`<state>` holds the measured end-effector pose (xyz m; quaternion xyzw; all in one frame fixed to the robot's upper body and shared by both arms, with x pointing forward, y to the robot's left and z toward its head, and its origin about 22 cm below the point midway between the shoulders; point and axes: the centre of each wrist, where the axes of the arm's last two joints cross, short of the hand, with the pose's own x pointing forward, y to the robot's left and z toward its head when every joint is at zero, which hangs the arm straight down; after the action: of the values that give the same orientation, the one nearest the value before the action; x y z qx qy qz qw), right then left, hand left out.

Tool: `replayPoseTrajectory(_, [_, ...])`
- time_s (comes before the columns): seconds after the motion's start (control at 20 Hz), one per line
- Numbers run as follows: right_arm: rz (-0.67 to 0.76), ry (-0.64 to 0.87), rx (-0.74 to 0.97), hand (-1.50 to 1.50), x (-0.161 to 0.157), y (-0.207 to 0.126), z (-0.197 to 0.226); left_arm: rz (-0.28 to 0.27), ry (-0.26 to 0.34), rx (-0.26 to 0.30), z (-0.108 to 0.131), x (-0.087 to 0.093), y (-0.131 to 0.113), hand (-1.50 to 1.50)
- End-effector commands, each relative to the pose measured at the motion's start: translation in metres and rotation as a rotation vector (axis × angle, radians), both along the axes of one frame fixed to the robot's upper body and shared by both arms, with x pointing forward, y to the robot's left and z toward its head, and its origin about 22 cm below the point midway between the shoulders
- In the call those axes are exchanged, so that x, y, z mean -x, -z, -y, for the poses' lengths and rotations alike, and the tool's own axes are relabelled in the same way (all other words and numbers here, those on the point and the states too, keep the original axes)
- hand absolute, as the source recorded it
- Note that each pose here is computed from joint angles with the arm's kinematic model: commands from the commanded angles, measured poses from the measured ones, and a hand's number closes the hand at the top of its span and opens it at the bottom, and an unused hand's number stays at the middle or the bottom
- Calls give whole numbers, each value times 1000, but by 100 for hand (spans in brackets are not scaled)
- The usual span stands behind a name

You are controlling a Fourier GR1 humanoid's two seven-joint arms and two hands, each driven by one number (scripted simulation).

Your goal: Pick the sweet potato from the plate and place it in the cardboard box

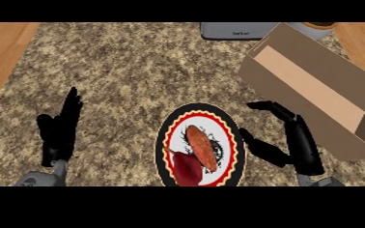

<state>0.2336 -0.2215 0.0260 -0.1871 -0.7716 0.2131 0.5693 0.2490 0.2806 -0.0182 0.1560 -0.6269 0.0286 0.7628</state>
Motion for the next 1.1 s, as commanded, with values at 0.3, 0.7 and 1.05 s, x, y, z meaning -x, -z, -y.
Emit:
replayPoseTrajectory(0.3, [-132, 34, 395, -150, 34, -60, -3, 10, -2, 15, -10, -3, 9, 0])
replayPoseTrajectory(0.7, [-332, -8, 527, -150, 36, -116, -41, 15, 30, 31, 15, -9, 9, 0])
replayPoseTrajectory(1.05, [-458, -51, 616, -150, 20, -117, -72, 12, 33, 15, 1, -20, 10, 0])
